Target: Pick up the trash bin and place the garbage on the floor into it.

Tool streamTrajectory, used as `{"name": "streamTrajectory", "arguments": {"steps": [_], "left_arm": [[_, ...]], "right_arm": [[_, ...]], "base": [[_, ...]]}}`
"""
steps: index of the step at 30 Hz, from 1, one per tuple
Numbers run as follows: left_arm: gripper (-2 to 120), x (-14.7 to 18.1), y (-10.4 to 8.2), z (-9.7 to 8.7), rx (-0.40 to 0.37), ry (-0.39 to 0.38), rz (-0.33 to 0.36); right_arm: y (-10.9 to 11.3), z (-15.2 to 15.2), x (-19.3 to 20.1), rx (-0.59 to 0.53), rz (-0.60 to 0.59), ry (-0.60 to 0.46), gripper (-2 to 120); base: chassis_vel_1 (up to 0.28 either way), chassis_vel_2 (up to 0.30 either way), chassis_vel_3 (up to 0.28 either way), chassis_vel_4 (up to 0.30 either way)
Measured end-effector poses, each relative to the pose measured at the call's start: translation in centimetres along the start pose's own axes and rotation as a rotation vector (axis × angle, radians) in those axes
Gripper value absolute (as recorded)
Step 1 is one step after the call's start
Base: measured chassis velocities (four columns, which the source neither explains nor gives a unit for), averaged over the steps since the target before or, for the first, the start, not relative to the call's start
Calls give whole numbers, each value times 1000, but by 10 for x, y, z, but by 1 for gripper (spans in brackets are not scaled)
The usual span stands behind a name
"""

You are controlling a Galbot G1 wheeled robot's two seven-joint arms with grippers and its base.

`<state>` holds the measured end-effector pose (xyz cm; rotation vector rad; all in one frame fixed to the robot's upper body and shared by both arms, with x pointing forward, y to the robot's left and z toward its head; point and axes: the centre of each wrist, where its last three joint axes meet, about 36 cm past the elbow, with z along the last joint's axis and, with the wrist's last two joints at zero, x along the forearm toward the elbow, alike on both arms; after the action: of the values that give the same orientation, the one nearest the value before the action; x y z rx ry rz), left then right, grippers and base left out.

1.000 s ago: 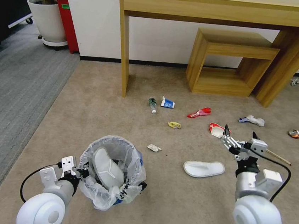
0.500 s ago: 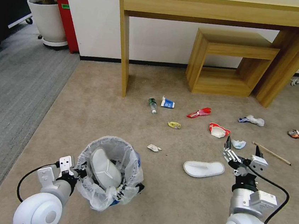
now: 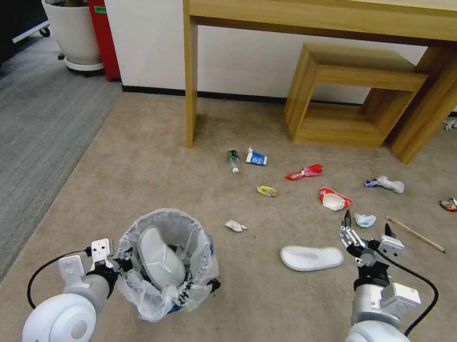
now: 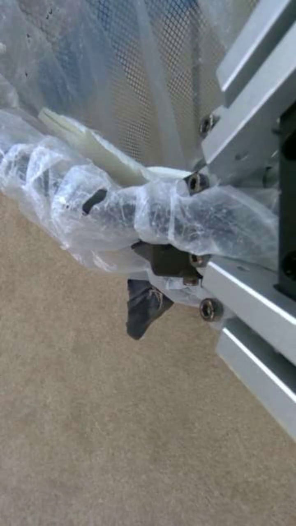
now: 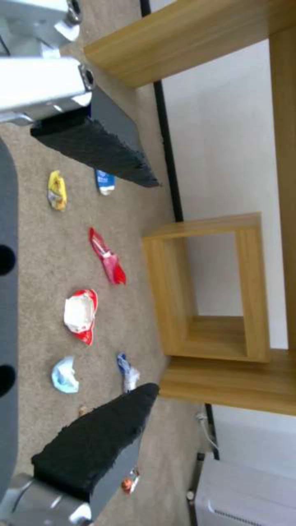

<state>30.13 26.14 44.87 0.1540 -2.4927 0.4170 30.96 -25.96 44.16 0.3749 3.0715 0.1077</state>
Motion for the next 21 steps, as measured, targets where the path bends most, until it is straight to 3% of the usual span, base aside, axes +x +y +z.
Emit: {"name": "streamTrajectory", "arguments": {"steps": [16,21], "left_arm": [[0,2,-3,7,13,3,-7],[0,3,-3,7,12,2,-8]], "right_arm": [[-2,1,-3,4,-6,-18,91],[-1,1,-3,-3,-7,-28,98]], "base": [[-105,102,110,-100],[-42,49,63,-57]]}}
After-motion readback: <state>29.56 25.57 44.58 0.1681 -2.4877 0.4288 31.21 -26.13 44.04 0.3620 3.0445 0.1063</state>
